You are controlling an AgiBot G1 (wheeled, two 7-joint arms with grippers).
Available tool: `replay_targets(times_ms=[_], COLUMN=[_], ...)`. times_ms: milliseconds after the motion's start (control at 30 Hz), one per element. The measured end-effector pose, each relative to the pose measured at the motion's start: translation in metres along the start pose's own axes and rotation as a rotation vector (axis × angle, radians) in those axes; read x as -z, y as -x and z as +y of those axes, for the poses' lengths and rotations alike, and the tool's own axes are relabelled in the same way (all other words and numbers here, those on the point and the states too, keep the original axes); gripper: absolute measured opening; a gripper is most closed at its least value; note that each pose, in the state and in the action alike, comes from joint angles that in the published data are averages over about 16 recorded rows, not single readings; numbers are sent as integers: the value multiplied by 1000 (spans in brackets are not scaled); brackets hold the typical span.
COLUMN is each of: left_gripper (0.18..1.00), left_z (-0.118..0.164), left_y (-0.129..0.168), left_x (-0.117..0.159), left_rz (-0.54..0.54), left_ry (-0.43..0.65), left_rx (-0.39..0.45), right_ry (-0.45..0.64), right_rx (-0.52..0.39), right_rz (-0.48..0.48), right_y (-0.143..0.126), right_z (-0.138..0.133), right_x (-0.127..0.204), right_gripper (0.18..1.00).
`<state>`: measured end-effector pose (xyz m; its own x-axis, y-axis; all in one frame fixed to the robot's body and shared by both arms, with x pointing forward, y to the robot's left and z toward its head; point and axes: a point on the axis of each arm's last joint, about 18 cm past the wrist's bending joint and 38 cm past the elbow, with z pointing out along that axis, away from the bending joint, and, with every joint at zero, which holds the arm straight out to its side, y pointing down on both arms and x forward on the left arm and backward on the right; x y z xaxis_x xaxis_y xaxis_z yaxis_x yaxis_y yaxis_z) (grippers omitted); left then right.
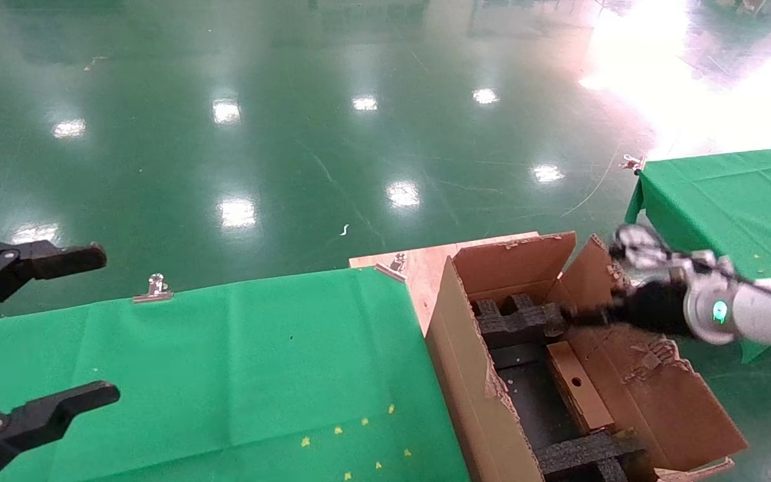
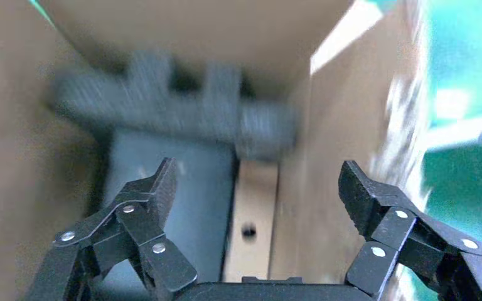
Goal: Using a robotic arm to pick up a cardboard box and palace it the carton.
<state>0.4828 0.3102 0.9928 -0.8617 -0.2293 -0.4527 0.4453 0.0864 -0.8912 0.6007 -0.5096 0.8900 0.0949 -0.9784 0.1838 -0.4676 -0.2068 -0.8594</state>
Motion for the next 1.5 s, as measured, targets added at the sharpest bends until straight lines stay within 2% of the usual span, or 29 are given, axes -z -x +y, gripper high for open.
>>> replay_targets(times_ms=[300, 500, 1033, 1500], left_gripper=[1001, 1001, 1001, 1001], left_z=[0, 0, 0, 0], left_y=[0, 0, 0, 0], left_x=[0, 0, 0, 0], left_rz=[0, 0, 0, 0], left_ry=[0, 0, 0, 0], left_rx=[0, 0, 0, 0], right_ry=[-169, -227, -227, -249], right_rx=[53, 84, 130, 255], right_rz=[-106, -173, -259, -487], right_y=[32, 52, 72, 123], right_z=[-69, -93, -101, -104], right_x=[50, 73, 76, 79], right_gripper=[974, 996, 1001, 1001])
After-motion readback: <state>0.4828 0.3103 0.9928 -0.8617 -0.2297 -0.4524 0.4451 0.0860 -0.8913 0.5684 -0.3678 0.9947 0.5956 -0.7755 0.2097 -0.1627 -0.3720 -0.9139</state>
